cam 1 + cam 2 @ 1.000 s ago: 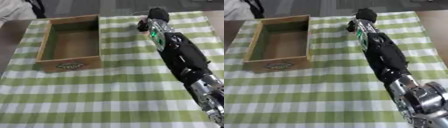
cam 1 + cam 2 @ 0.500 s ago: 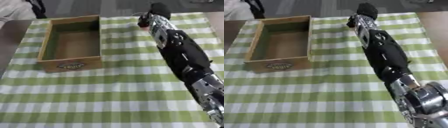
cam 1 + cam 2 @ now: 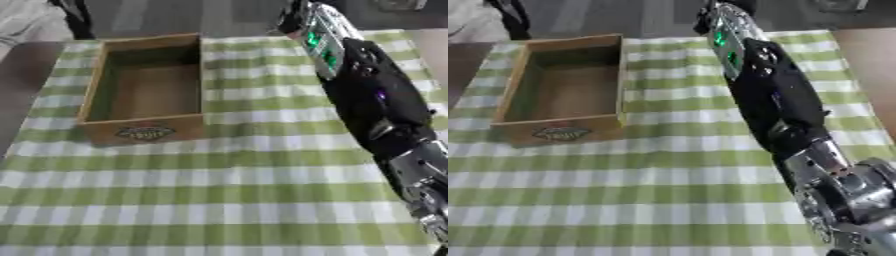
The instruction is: Pick up objects on the table and place them in the box.
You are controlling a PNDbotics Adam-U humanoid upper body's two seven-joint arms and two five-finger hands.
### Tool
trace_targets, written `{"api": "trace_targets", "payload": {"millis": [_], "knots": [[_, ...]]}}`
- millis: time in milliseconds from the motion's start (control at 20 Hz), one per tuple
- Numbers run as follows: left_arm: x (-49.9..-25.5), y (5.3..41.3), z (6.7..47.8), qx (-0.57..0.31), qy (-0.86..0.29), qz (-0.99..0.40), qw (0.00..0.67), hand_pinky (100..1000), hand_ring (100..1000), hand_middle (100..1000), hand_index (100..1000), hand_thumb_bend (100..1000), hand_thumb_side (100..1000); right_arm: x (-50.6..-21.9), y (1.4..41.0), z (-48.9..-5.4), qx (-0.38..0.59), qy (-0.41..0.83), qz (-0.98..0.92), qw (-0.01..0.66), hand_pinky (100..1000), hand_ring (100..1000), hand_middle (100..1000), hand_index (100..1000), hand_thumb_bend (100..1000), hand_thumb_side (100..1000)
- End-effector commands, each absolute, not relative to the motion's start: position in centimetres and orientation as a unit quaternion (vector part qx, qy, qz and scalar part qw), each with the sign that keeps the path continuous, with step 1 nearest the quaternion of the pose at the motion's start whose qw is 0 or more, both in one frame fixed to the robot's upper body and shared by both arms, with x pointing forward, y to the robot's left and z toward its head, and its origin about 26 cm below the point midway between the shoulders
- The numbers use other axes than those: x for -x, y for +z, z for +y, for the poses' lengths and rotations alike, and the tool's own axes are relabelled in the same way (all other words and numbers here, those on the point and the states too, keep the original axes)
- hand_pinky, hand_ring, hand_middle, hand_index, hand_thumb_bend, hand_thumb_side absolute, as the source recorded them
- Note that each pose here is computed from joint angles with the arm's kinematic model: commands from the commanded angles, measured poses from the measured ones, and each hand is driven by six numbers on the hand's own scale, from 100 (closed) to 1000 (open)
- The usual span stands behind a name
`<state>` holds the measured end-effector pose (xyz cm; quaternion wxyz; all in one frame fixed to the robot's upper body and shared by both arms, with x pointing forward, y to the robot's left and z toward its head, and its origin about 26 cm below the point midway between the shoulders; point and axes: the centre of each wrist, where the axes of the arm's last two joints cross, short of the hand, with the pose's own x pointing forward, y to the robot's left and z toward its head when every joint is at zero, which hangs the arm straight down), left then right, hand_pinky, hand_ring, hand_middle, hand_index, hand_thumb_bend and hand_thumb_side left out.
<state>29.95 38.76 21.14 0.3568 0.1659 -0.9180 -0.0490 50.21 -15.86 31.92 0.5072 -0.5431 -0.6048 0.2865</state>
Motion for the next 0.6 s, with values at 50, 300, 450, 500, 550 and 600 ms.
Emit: {"api": "trace_targets", "payload": {"millis": [50, 300, 450, 500, 550, 600], "knots": [[-29.5, 22.5, 39.1, -0.176, -0.058, -0.921, 0.342, 548, 461, 549, 847, 100, 860, -49.0, 35.5, -14.9, 0.538, 0.271, -0.64, 0.476, 539, 620, 251, 244, 100, 100], [-29.5, 22.6, 39.0, -0.173, -0.059, -0.921, 0.343, 549, 461, 549, 847, 100, 861, -47.6, 37.2, -12.6, 0.515, 0.278, -0.674, 0.451, 537, 620, 247, 247, 100, 100], [-29.6, 22.7, 38.8, -0.17, -0.059, -0.922, 0.342, 549, 461, 549, 847, 100, 861, -46.9, 37.5, -11.1, 0.494, 0.29, -0.691, 0.441, 540, 623, 248, 256, 100, 100], [-29.6, 22.8, 38.8, -0.169, -0.059, -0.922, 0.342, 549, 461, 548, 847, 100, 860, -46.7, 37.4, -10.6, 0.486, 0.296, -0.695, 0.44, 541, 624, 247, 256, 100, 100], [-29.6, 22.8, 38.7, -0.168, -0.059, -0.923, 0.342, 549, 461, 548, 847, 100, 860, -46.5, 37.3, -10.1, 0.477, 0.302, -0.699, 0.439, 542, 624, 246, 257, 100, 100], [-29.6, 22.8, 38.7, -0.167, -0.059, -0.923, 0.342, 550, 461, 548, 847, 100, 860, -46.3, 37.1, -9.6, 0.468, 0.307, -0.703, 0.439, 542, 625, 246, 257, 100, 100]]}}
